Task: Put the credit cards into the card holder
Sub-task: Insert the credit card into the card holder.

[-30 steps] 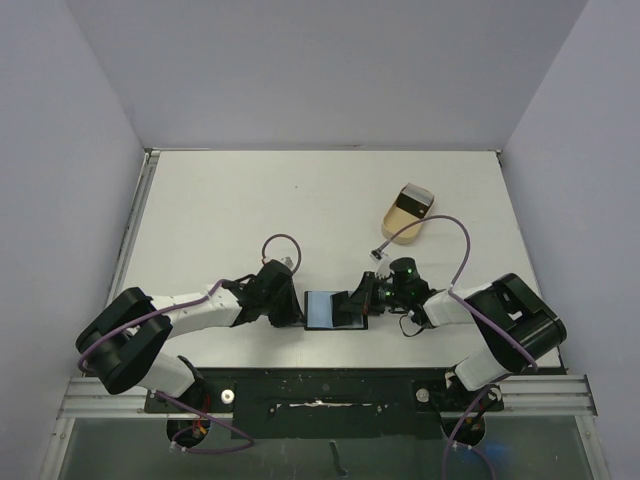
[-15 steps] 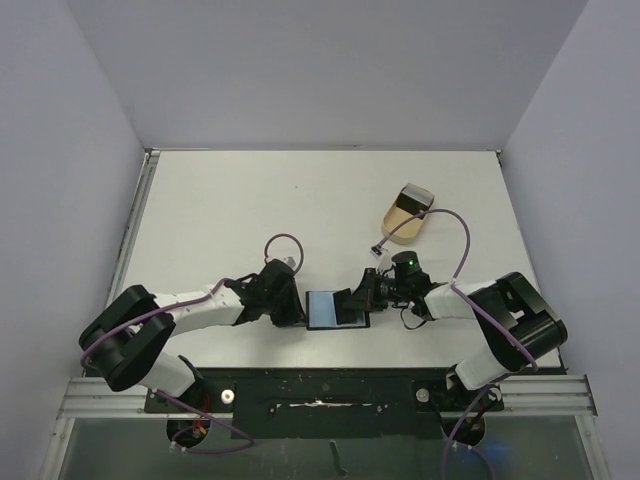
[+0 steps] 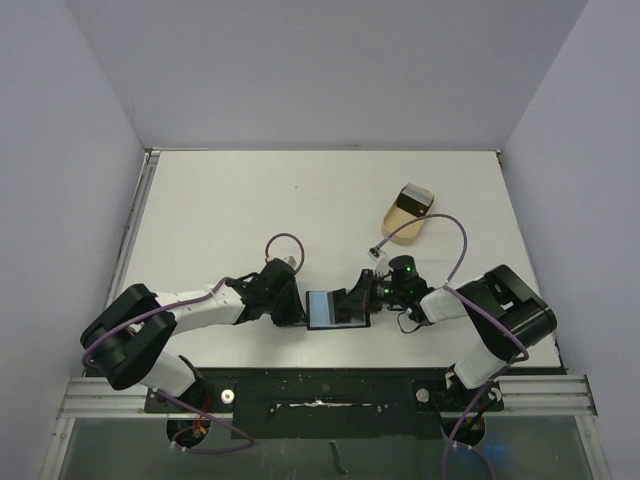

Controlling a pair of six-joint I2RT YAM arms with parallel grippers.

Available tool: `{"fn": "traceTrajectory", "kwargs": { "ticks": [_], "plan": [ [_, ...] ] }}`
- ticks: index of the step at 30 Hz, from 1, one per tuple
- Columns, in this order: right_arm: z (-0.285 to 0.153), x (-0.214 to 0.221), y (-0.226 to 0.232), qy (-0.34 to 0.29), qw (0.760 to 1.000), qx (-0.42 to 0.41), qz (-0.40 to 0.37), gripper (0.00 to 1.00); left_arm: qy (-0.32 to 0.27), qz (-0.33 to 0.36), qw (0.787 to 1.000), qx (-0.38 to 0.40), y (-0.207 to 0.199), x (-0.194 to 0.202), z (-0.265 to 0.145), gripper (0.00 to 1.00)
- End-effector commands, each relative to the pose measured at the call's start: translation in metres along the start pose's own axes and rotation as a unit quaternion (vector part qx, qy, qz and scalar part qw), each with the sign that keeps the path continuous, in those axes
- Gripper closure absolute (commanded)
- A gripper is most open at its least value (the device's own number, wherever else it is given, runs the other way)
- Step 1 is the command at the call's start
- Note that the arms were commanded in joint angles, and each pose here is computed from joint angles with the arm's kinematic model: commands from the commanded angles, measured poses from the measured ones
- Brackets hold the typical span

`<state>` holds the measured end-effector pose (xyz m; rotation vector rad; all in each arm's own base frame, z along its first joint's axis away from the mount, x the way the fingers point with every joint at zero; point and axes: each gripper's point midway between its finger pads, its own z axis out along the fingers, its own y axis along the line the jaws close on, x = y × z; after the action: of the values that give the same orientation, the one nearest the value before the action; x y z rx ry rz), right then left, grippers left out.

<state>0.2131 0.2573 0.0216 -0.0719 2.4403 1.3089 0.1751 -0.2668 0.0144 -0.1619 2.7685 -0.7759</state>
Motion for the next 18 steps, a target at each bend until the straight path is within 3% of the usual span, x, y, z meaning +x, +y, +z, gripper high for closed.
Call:
{"fn": "traceTrajectory", "kwargs": {
  "ticks": [1, 5, 13, 18],
  "plan": [
    [0.007, 0.013, -0.011, -0.004, 1.0, 0.024, 0.013, 0.95, 0.008, 0.012, 0.999, -0.029, 0.012, 0.005, 0.004, 1.0],
    [0.006, 0.014, -0.011, -0.017, 0.999, 0.023, 0.03, 0.93, 0.008, 0.012, 0.999, -0.029, 0.011, 0.005, 0.004, 1.0],
    [-0.015, 0.006, -0.022, -0.031, 0.993, 0.11, 0.026, 0.65, 0.007, 0.012, 1.0, -0.028, 0.011, 0.006, 0.005, 1.0],
    [-0.03, 0.002, -0.019, -0.041, 0.989, 0.143, 0.018, 0.56, 0.008, 0.013, 0.999, -0.028, 0.012, 0.008, 0.007, 1.0]
  ]
}}
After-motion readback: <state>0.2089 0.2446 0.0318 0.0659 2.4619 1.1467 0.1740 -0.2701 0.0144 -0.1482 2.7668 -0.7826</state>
